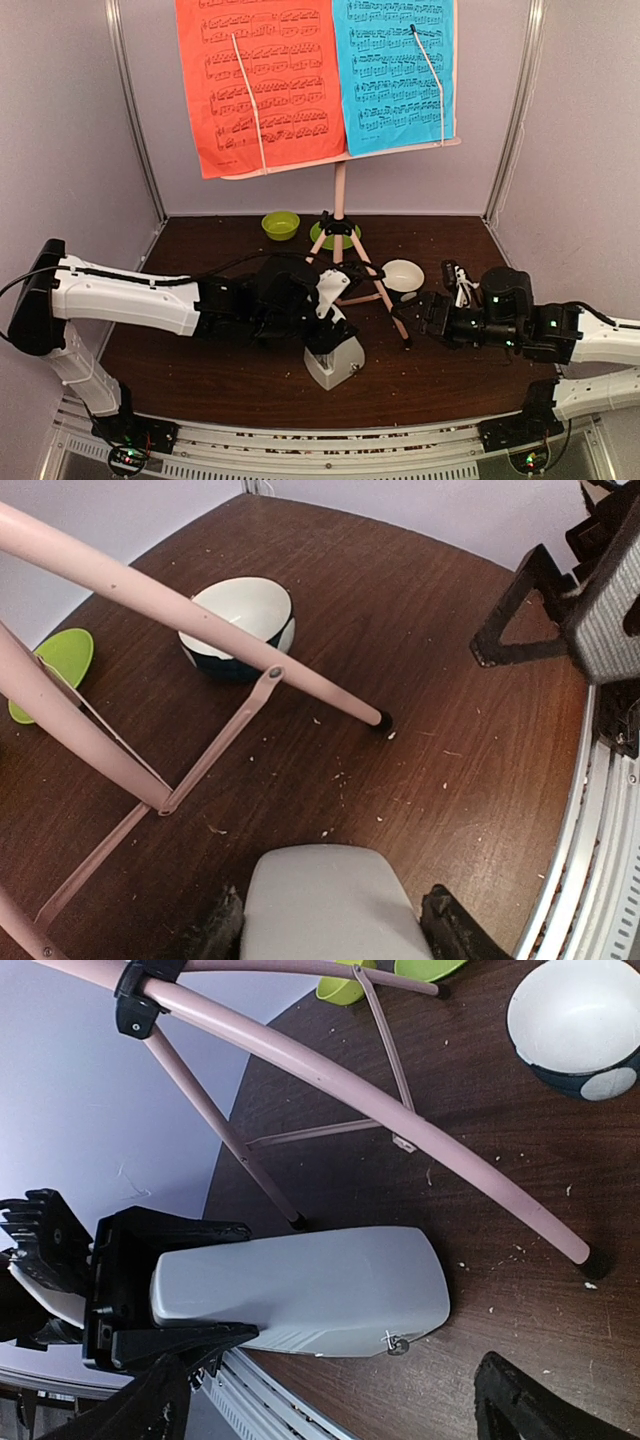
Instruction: Set up the instrument practice props
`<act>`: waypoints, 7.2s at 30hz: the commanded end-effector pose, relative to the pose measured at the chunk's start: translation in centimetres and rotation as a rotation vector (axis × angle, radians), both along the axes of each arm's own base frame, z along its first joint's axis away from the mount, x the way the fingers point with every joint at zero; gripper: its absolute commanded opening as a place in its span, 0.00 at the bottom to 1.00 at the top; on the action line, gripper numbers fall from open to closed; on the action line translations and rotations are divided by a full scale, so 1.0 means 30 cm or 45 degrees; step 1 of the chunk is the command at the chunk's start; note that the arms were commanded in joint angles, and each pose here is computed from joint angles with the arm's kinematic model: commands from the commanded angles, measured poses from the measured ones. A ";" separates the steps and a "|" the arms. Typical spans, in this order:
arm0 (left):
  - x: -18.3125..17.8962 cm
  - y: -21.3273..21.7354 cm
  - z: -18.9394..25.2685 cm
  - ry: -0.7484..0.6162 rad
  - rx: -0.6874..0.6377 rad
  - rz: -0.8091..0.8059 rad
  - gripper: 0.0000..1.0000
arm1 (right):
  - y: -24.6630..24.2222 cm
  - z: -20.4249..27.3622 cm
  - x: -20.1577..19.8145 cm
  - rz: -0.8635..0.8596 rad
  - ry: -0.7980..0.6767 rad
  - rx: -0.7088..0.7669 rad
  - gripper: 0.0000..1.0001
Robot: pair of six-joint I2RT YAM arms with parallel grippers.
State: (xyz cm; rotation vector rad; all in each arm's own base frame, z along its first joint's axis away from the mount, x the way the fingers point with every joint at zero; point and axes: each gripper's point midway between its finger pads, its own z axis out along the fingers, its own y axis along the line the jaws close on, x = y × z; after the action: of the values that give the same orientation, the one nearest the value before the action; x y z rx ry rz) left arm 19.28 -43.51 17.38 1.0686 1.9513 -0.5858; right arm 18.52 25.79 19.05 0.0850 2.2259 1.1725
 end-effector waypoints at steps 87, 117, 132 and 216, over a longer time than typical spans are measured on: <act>-0.006 0.124 -0.026 -0.112 -0.160 -0.216 0.72 | 0.207 0.000 0.069 0.207 0.018 -0.122 0.74; -0.049 0.029 0.119 -0.249 -0.196 -0.224 0.69 | 0.160 0.036 0.134 0.161 -0.031 -0.128 0.65; 0.001 -0.080 0.123 -0.239 -0.139 -0.325 0.71 | 0.125 -0.042 0.113 0.148 0.002 -0.168 0.45; 0.593 0.829 0.067 0.374 0.121 0.821 0.06 | 0.223 0.130 0.127 0.406 -0.157 -0.236 0.90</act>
State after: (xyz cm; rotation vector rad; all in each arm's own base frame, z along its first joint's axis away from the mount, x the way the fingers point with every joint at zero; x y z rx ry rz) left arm 33.52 -19.02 20.09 0.4176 2.3718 -0.3033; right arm 22.00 31.97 21.25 -0.4163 2.3108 1.0590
